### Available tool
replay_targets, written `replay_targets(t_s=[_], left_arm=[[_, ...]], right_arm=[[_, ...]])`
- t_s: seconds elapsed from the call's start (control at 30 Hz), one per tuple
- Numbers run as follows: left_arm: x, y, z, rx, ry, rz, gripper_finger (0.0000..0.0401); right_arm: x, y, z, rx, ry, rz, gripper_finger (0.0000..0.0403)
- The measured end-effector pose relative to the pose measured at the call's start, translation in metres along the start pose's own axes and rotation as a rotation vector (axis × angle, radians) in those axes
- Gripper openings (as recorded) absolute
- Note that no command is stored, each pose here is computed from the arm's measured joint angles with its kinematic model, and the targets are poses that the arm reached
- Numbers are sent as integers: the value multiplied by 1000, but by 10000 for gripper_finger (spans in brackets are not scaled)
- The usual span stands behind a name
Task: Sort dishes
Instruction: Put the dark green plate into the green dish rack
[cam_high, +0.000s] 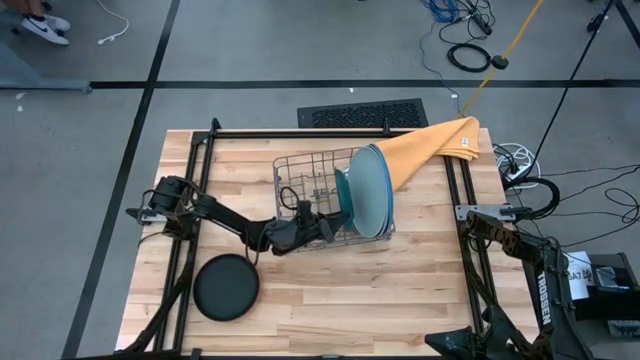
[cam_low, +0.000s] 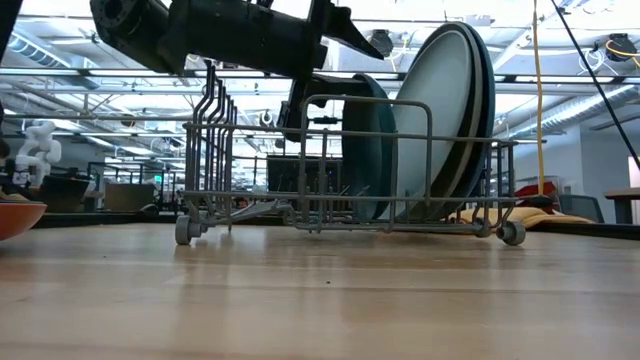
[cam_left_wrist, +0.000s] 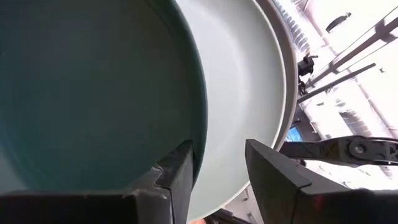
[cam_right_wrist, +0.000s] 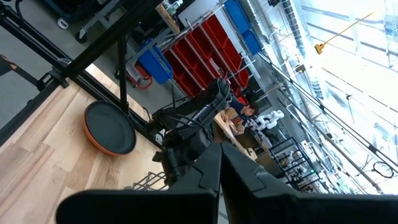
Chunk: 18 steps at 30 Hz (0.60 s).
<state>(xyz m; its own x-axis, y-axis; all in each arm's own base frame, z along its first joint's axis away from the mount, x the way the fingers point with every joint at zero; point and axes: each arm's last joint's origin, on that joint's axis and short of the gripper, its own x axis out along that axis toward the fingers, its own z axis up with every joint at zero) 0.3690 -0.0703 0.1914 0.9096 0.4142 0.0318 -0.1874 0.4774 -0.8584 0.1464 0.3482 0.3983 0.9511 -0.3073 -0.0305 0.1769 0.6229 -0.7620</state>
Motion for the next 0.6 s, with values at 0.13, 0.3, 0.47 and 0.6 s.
replay_targets(t_s=[0.13,0.3,0.47,0.6], left_arm=[[-4,-5,2,4,-13,13,146],[-10,-7,4,70,-10,107,146],[-14,-8,6,123,-2,170,146],[-16,-7,8,150,6,199,145]], right_arm=[[0,0,0,0,0,0,0],[0,0,0,0,0,0,0],[0,0,0,0,0,0,0],[0,0,0,0,0,0,0]])
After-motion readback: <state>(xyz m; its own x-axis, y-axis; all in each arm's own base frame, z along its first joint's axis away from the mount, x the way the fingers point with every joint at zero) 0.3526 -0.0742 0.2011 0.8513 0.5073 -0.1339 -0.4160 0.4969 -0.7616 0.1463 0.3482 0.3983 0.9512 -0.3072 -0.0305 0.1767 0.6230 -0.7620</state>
